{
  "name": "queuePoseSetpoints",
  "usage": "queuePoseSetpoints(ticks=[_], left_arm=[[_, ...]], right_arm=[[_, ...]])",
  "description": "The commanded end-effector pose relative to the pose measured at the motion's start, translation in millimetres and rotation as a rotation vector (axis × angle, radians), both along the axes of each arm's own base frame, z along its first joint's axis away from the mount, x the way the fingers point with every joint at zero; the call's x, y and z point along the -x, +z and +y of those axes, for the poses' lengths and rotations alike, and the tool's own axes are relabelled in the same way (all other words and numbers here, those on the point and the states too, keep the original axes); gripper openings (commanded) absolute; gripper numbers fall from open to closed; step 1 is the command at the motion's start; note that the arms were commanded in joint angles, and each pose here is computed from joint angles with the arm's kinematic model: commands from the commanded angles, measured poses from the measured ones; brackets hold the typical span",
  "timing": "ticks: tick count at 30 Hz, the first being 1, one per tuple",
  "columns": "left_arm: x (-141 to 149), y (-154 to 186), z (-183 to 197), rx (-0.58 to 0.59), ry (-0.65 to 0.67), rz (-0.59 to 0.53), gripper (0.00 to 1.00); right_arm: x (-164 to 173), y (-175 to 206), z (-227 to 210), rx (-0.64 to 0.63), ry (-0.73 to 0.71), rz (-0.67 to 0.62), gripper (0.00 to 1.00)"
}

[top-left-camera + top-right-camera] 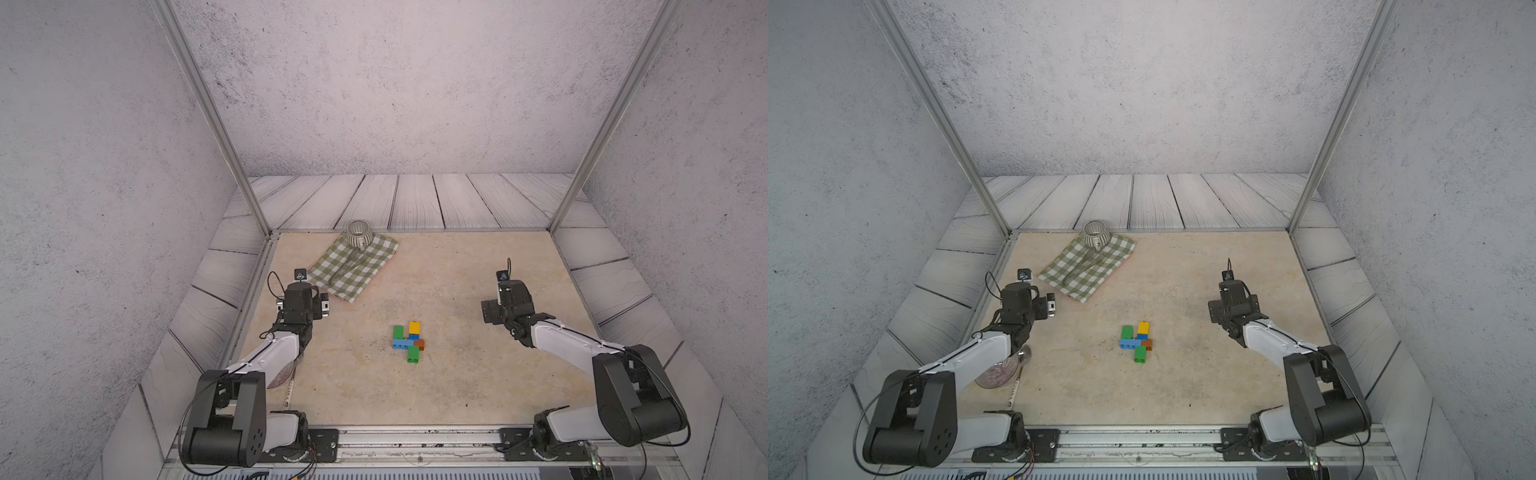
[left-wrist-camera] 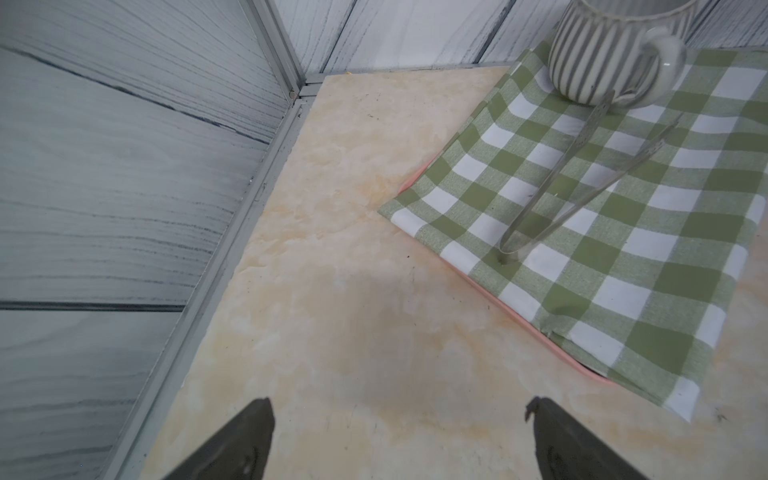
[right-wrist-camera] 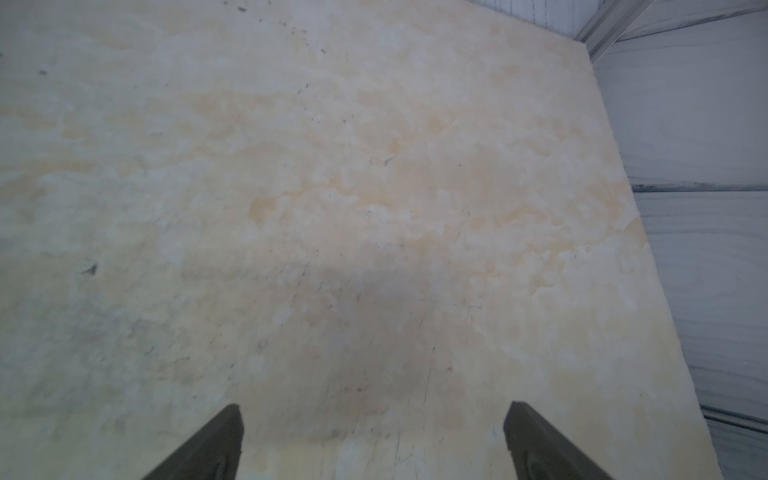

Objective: Assemble the number 4 with lego
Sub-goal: Reset both arms

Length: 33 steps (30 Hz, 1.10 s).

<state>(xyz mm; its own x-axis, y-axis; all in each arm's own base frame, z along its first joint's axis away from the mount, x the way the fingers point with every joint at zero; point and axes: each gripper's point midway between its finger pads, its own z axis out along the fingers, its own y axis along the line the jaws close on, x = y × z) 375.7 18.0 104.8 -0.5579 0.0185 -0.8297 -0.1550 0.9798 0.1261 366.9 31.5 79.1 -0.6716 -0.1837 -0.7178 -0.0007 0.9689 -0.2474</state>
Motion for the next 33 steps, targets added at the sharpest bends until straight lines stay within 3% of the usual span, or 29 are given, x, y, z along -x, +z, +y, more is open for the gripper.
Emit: queuePoseSetpoints(ticks=[1, 13, 33], left_arm=[[-14.9, 2.6, 0.0, -0.002, -0.038, -0.071, 0.99], [-29.3, 0.2, 2.9, 0.028, -0.054, -0.14, 1.0], [-31.3, -6.4, 1.3, 0.03, -0.062, -0.142, 1.0]], right_arm=[[-19.9, 18.6, -6.0, -0.002, -0.002, -0.148, 0.99], [-35.6, 24.1, -42.7, -0.172, -0.051, -0.286, 0.99], [-36.3, 7.8, -38.9, -0.181, -0.02, -0.3, 0.99]])
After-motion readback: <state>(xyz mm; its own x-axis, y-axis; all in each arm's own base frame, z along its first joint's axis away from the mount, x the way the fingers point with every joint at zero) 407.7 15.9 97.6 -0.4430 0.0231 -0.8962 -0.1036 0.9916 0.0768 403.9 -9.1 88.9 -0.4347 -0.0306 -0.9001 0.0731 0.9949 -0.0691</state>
